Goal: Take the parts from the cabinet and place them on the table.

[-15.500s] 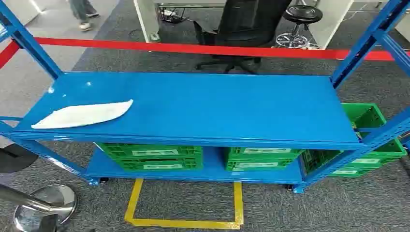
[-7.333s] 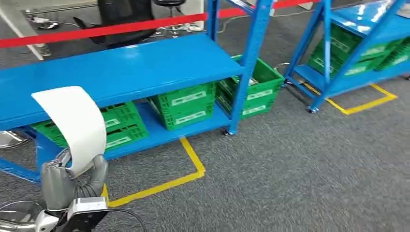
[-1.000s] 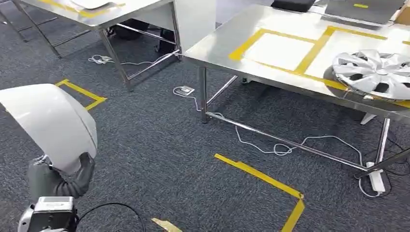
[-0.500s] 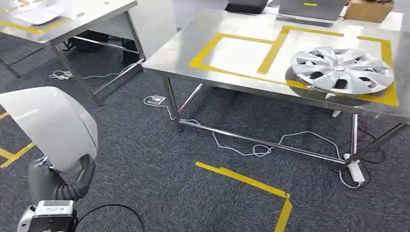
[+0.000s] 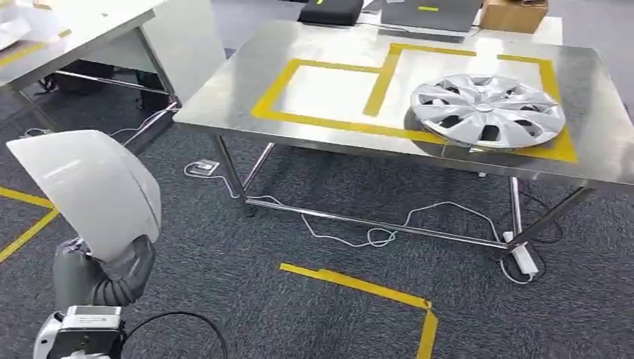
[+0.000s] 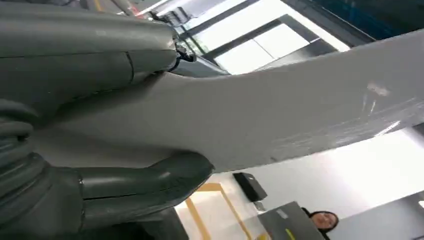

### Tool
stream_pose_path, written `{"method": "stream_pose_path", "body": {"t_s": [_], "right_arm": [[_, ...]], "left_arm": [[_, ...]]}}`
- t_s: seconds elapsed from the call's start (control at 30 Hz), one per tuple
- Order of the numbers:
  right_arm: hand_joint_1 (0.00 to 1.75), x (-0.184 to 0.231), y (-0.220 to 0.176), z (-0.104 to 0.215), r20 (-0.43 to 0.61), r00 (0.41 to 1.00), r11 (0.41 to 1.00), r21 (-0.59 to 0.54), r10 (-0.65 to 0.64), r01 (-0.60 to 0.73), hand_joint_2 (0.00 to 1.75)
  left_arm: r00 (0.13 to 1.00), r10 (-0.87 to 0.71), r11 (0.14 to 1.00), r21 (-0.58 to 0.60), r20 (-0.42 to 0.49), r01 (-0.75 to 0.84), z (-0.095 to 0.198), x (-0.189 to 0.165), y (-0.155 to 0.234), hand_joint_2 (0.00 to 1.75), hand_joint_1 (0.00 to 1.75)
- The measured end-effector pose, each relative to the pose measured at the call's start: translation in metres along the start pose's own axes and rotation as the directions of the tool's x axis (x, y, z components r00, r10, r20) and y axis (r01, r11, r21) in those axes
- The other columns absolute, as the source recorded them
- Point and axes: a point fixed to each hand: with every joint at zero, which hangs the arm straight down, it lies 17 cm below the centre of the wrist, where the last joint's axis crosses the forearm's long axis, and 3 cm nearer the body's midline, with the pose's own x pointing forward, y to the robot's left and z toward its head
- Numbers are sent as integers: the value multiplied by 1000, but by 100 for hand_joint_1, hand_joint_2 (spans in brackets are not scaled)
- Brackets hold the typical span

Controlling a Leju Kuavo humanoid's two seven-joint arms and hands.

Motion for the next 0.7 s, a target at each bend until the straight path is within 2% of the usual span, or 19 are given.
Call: {"method": "stream_pose_path", "body": {"t_s": [0.53,0.7], "right_arm": [[0,1,3,0,0,999,999,6,41,-40,175],[0,3,2,1,-10,998,998,6,57,-57,175]], "left_arm": [[1000,10,1000,-2,-28,-10,-9,-9,-5,175,175],[1000,3,1000,3,-17,-3,-20,-10,-6,175,175]]}}
